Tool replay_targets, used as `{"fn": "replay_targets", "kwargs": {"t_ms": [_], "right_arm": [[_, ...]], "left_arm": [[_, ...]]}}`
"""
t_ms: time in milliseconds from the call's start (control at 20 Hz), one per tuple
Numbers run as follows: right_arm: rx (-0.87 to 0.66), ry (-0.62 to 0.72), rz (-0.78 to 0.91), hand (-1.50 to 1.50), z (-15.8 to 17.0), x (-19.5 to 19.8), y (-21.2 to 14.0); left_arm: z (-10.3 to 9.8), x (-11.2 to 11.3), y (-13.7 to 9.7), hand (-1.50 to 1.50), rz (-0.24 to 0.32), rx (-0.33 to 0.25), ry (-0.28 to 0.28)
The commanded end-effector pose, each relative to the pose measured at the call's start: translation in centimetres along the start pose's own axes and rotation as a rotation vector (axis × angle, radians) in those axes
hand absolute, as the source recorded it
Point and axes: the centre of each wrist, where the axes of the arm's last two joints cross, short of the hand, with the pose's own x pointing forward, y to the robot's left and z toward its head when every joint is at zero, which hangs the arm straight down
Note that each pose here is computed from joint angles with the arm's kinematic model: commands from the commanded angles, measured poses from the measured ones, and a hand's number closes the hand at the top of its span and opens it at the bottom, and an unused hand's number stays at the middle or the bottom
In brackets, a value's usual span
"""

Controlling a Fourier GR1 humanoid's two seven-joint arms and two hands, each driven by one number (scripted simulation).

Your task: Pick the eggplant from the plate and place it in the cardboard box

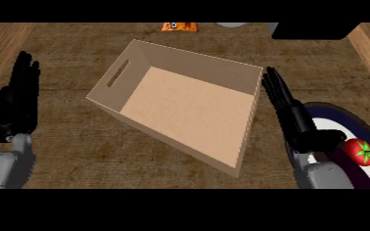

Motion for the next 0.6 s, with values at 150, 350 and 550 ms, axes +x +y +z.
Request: {"fn": "replay_targets", "kwargs": {"t_ms": [150, 350, 550], "right_arm": [[0.038, -0.107, -0.090, -1.50, -1.5, 5.6, -9.5], [-0.100, 0.154, 0.528, 1.50, 1.0, 6.1, -15.9], [-0.359, 0.132, 0.087, -1.50, 4.7, 0.0, -16.8]], "left_arm": [[2.0, -1.4, -1.3, 0.00, -0.179, -0.138, -0.008], [4.1, -3.8, -1.7, 0.00, -0.217, -0.233, 0.053], [5.6, -4.9, -2.2, 0.00, -0.243, -0.265, 0.056]]}}
